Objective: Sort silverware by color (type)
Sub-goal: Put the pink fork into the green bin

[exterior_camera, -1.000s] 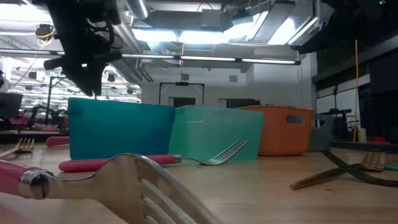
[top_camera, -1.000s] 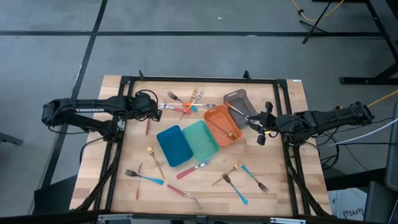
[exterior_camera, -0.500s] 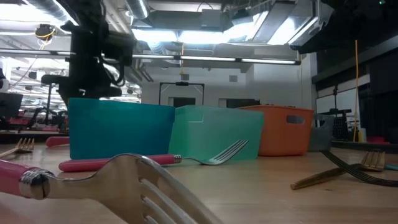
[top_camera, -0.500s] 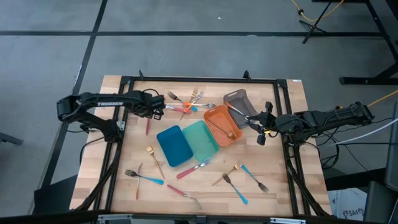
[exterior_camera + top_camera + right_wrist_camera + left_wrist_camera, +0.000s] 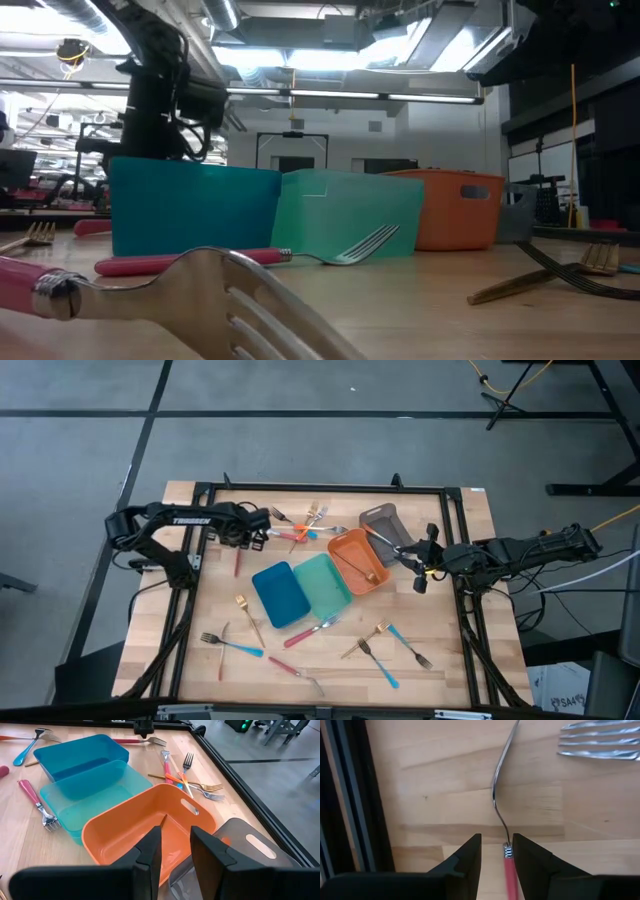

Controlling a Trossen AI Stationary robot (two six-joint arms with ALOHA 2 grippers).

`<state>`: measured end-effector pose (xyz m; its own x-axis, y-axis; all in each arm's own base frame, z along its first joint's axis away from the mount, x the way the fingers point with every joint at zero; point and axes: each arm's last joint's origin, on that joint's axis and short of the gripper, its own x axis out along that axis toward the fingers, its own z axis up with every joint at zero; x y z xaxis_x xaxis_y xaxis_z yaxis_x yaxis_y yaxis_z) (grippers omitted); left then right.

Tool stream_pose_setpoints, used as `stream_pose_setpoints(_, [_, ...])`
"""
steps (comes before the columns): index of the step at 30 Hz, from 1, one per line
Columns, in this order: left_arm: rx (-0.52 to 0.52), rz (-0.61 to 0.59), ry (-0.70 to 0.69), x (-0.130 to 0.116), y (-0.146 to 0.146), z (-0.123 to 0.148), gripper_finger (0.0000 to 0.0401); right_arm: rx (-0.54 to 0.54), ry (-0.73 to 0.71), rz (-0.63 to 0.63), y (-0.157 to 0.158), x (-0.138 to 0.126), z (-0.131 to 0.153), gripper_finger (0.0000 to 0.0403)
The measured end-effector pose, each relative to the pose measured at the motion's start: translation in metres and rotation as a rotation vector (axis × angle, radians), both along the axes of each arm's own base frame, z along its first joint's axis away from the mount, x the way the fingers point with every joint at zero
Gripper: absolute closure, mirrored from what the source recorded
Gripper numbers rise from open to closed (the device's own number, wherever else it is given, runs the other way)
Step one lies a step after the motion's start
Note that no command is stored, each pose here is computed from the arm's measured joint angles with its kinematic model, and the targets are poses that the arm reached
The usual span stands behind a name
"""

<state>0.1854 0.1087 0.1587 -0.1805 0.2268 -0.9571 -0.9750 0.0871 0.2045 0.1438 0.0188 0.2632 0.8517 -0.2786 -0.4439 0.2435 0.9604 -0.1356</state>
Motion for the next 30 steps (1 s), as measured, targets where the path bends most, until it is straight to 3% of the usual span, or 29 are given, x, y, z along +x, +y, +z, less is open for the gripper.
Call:
stream_pose_setpoints(17, [-0.063, -0.016, 0.068, 0.01, 0.004, -0.027, 0.0299, 0.0, 0.0, 0.0, 0.0, 0.0, 0.0, 0.0308])
stream_pose_setpoints(30, [-0.063, -0.015, 0.065, 0.01, 0.004, -0.027, 0.0362, 0.0, 0.0, 0.0, 0.0, 0.0, 0.0, 0.0308])
